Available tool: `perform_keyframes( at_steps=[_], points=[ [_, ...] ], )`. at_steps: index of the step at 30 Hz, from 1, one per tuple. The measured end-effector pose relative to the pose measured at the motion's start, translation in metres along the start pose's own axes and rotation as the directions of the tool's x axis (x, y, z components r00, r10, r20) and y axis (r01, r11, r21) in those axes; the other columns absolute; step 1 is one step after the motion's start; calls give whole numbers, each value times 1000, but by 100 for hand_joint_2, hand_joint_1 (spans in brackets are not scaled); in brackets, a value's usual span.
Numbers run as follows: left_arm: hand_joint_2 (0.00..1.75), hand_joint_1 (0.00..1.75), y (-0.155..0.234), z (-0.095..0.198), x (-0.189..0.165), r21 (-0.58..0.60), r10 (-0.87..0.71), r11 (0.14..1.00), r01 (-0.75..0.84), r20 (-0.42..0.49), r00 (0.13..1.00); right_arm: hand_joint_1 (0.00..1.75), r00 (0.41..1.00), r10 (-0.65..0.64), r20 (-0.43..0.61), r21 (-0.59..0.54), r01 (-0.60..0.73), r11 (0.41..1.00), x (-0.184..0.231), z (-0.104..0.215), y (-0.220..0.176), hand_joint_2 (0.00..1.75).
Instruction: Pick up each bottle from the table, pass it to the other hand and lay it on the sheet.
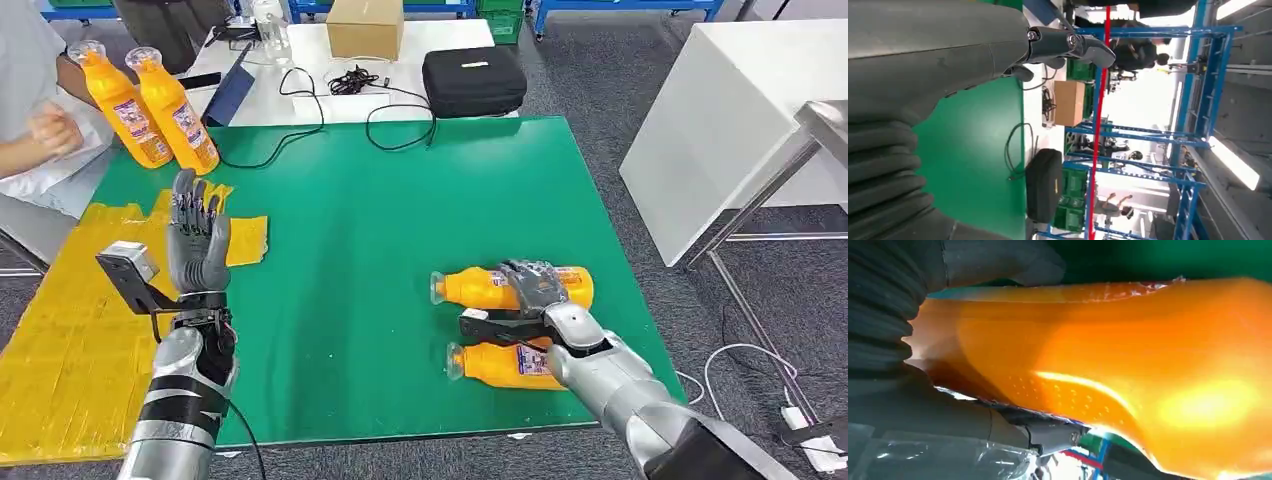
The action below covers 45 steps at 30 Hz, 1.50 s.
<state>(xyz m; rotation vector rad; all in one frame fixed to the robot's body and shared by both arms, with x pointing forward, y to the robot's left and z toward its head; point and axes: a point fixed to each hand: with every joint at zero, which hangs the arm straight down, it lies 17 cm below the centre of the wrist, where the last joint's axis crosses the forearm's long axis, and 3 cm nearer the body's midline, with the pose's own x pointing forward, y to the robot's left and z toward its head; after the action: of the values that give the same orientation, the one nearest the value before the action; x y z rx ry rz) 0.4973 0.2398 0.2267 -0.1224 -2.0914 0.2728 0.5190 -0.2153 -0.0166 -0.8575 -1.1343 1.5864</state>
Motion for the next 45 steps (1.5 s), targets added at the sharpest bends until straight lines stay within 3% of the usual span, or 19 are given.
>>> perform_keyframes(
  at_steps=[15, 22, 29, 32, 37, 42, 45],
  points=[
    [175, 0, 2, 4, 0, 4, -1, 1000, 1, -4, 1000, 175, 999, -49, -11, -63, 48, 997, 17, -4, -14, 175],
    [175, 0, 1, 9, -2, 0, 6, 1000, -6, -10, 1000, 175, 986, -166, 8, -220, 163, 962, 30, -3, -44, 175],
    [175, 0, 2, 12, -1, 2, 8, 1000, -8, -11, 1000, 175, 973, -232, 17, -267, 228, 936, 31, 0, -53, 175],
    [175, 0, -1, 15, 0, -10, 14, 1000, -14, -11, 1000, 175, 934, -346, 90, -376, 354, 856, 38, 10, -79, 175],
    [175, 0, -27, 27, -1, -100, 68, 992, -73, -54, 996, 175, 794, -559, 238, -522, 590, 615, 33, 36, -139, 175],
    [175, 0, -74, 45, 2, -243, 124, 959, -145, -100, 987, 175, 702, -625, 341, -607, 672, 423, 15, 67, -175, 175],
    [175, 0, -103, 53, 7, -317, 129, 935, -158, -110, 985, 175, 670, -640, 377, -622, 695, 361, 12, 78, -186, 175]
  ],
)
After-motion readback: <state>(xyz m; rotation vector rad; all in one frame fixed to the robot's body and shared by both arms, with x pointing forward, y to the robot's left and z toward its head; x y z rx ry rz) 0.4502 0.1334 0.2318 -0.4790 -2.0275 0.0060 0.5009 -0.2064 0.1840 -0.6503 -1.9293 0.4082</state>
